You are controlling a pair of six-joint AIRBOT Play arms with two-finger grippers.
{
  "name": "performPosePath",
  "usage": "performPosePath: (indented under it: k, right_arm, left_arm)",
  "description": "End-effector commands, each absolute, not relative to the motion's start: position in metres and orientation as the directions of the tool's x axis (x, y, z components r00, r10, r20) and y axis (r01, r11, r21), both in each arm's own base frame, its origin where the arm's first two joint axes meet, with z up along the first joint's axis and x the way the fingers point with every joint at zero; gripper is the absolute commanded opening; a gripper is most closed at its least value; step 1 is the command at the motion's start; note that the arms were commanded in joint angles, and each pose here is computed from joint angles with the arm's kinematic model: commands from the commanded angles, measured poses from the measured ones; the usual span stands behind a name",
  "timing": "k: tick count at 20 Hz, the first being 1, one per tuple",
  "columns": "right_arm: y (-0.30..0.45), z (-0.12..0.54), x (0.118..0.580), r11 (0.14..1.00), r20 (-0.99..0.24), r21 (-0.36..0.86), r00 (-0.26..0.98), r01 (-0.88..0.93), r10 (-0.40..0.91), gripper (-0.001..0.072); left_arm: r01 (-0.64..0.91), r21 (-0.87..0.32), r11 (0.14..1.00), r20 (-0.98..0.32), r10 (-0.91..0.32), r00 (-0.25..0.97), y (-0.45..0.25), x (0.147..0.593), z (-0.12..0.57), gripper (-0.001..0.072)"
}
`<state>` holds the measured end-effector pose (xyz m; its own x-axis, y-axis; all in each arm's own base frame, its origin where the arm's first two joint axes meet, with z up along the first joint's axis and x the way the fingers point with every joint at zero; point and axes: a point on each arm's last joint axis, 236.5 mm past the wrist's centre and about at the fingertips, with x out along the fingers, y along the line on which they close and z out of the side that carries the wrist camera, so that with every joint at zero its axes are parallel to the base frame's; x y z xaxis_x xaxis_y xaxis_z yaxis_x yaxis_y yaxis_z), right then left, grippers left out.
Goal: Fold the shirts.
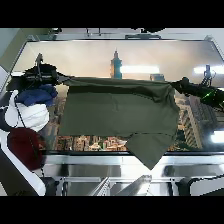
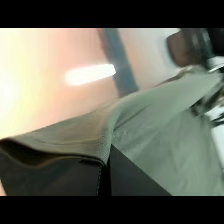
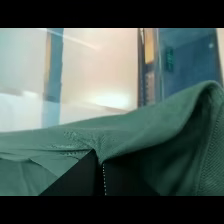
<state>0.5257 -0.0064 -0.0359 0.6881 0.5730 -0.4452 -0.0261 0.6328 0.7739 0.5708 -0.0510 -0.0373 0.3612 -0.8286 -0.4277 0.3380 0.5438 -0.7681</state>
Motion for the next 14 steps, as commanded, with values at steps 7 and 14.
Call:
performPosePath:
  k: [7, 14]
  right_arm:
    - [-0.015, -0.072, 0.516, 0.751, -0.579, 0.66, 0.63, -0.011, 0.518, 0.0014]
    - [-0.017, -0.079, 0.517, 0.755, -0.586, 0.655, 0.631, 0.001, 0.508, 0.0014]
  left_arm:
    - [0.365, -0.55, 0.751, -0.678, -0.657, 0.33, -0.041, 0.578, -0.085, 0.0015]
    - [0.377, -0.538, 0.754, -0.677, -0.653, 0.34, -0.051, 0.583, -0.085, 0.0017]
